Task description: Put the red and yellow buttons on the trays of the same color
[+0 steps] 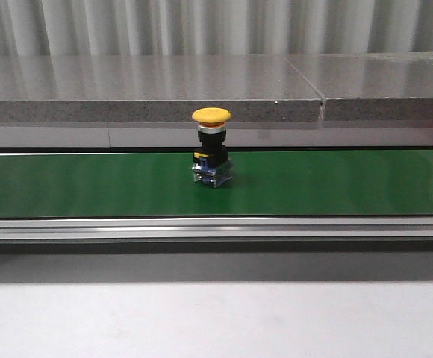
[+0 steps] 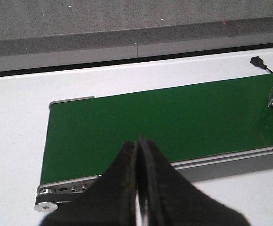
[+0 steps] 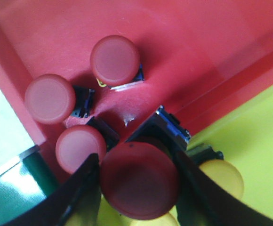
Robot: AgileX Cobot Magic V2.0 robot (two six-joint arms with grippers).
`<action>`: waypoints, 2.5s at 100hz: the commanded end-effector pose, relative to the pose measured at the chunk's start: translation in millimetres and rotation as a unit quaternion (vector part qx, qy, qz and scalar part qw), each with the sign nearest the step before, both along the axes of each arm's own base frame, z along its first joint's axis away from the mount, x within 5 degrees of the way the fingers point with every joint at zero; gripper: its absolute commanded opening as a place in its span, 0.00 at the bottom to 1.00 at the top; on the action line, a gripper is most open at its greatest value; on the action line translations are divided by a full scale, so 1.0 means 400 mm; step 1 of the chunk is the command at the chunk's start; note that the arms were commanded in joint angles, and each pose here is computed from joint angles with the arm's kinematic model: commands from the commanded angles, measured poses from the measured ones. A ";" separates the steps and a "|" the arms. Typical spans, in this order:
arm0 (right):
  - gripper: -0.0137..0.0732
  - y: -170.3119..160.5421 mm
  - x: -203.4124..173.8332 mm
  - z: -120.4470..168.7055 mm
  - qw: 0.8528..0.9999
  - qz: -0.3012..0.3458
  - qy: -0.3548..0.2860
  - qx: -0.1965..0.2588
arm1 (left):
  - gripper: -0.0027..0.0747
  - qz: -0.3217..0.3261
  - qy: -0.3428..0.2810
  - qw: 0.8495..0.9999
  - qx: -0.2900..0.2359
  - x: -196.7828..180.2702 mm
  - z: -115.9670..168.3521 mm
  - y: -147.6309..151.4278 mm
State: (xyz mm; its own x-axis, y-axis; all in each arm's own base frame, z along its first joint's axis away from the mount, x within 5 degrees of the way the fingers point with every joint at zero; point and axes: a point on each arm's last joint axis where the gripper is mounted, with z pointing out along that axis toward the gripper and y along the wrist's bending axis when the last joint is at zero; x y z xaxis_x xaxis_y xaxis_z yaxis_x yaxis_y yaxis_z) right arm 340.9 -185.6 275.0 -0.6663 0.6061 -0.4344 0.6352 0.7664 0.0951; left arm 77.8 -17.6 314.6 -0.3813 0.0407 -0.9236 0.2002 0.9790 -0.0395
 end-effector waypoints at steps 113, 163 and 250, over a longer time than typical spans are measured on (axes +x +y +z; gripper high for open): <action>0.76 -0.030 0.050 -0.030 0.999 -0.010 -0.051 -0.013 | 0.01 0.002 -0.048 0.999 -0.011 0.005 0.037 -0.001; 0.76 0.021 -0.049 0.144 0.993 0.011 -0.093 -0.070 | 0.01 0.002 -0.048 0.999 -0.011 0.005 0.037 -0.001; 0.76 0.356 -0.159 0.258 0.969 0.221 -0.083 -0.072 | 0.01 0.002 -0.048 0.999 -0.011 0.005 0.037 -0.001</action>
